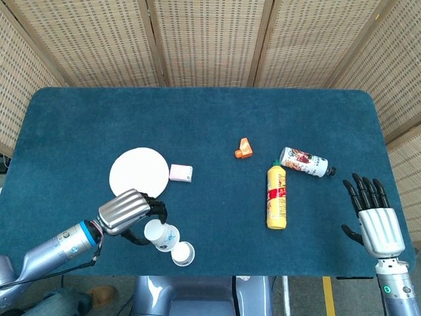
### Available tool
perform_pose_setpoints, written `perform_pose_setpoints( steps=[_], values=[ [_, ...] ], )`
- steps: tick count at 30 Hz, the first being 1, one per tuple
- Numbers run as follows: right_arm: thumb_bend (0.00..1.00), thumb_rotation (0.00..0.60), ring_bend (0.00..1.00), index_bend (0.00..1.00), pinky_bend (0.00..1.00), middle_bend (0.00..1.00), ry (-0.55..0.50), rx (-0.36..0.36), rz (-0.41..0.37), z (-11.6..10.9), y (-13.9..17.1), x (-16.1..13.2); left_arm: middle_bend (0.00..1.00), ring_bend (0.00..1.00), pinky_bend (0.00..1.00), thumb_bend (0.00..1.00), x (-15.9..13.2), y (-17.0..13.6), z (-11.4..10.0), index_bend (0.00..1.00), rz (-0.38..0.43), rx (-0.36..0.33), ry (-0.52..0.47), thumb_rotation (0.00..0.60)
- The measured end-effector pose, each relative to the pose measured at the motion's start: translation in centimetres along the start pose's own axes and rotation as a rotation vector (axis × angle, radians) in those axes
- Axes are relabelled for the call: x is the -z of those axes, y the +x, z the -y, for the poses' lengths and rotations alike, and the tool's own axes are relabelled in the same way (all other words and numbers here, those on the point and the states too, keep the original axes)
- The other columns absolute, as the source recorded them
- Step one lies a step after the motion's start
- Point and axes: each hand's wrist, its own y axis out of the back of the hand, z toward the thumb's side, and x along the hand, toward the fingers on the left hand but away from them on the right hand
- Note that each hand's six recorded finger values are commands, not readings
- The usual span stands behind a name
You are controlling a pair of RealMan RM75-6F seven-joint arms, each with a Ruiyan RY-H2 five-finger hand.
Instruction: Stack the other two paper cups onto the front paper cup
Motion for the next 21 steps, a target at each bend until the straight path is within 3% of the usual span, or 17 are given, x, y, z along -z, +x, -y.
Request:
perform_pose_setpoints(
  steps=[10, 21],
  values=[
    [0.00, 0.600, 0.00, 0.00, 0.00, 0.00, -0.005, 0.007, 0.006, -0.3, 0.1, 0.2, 0.48, 0.52, 0.57, 0.12, -1.9, 1.7, 2.5, 0.67, 0.050, 0.078, 0.076, 0.600],
    [0.00, 0.600, 0.00, 0.00, 0.00, 0.00, -0.006, 0.002, 0.006, -0.3, 0.1, 0.3, 0.48, 0.52, 0.57, 0.12, -3.5, 3.2, 3.3, 0.67, 0.080, 0.073, 0.164, 0.600]
  ],
)
